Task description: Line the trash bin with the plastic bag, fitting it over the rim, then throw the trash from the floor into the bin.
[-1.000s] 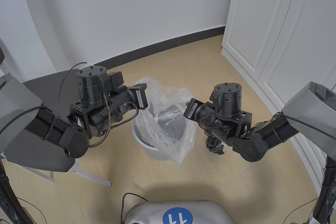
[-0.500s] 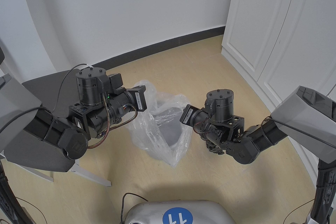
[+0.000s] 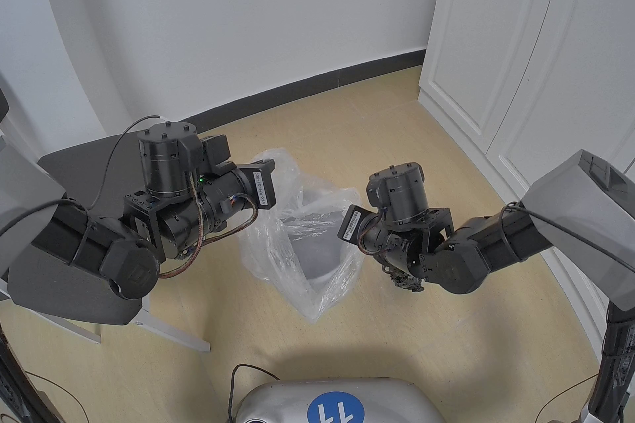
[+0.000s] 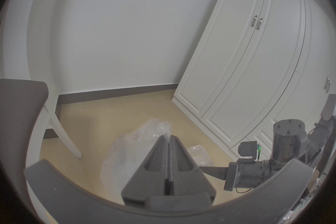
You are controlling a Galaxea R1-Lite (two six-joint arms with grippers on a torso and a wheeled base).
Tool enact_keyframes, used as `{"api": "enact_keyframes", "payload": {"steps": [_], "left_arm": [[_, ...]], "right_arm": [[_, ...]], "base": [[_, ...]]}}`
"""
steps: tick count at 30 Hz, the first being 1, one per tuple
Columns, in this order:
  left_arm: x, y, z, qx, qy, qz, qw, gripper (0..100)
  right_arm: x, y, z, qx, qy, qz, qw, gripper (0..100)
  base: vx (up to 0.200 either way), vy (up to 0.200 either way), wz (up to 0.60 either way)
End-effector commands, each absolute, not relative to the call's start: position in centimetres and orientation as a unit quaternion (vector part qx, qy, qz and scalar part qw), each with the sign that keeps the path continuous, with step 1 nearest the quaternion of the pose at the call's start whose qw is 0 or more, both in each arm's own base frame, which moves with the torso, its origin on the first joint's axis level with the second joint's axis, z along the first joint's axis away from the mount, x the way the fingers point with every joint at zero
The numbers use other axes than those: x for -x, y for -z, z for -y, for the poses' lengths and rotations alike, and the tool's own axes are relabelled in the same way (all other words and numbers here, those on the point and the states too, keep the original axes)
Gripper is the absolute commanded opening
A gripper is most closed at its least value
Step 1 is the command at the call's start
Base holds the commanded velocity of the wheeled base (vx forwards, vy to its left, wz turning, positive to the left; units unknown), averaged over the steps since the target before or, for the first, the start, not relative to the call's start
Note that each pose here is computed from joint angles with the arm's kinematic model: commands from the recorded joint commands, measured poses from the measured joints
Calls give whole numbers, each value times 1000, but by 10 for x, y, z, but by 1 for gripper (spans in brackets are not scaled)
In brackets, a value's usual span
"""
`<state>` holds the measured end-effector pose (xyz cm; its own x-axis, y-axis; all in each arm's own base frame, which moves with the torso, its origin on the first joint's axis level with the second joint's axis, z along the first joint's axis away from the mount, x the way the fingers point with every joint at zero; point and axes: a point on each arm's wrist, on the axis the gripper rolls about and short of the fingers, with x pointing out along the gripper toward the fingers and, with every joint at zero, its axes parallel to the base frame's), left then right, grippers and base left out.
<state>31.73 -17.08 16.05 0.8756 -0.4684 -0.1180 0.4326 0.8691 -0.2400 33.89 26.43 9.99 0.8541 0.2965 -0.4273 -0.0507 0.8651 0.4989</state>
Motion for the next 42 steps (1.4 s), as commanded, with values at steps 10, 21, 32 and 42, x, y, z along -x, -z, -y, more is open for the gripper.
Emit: {"api": "enact_keyframes", "payload": {"steps": [10, 21, 32, 42], "left_arm": [[-352, -155, 174, 158, 198, -164, 953, 0], [-395, -123, 176, 194, 166, -188, 948, 0], [-413, -122, 180, 232, 148, -154, 949, 0], [-426, -108, 193, 247, 125, -108, 955, 0]], "right_arm": [[-357, -109, -270, -271, -73, -257, 925, 0], [-382, -93, -265, -292, -48, -256, 920, 0], [-395, -91, -271, -338, -40, -239, 909, 0], [-402, -91, -271, -373, -43, -164, 912, 0]], "base": [[0, 0, 0], [0, 0, 0], [0, 0, 0], [0, 0, 0]]}}
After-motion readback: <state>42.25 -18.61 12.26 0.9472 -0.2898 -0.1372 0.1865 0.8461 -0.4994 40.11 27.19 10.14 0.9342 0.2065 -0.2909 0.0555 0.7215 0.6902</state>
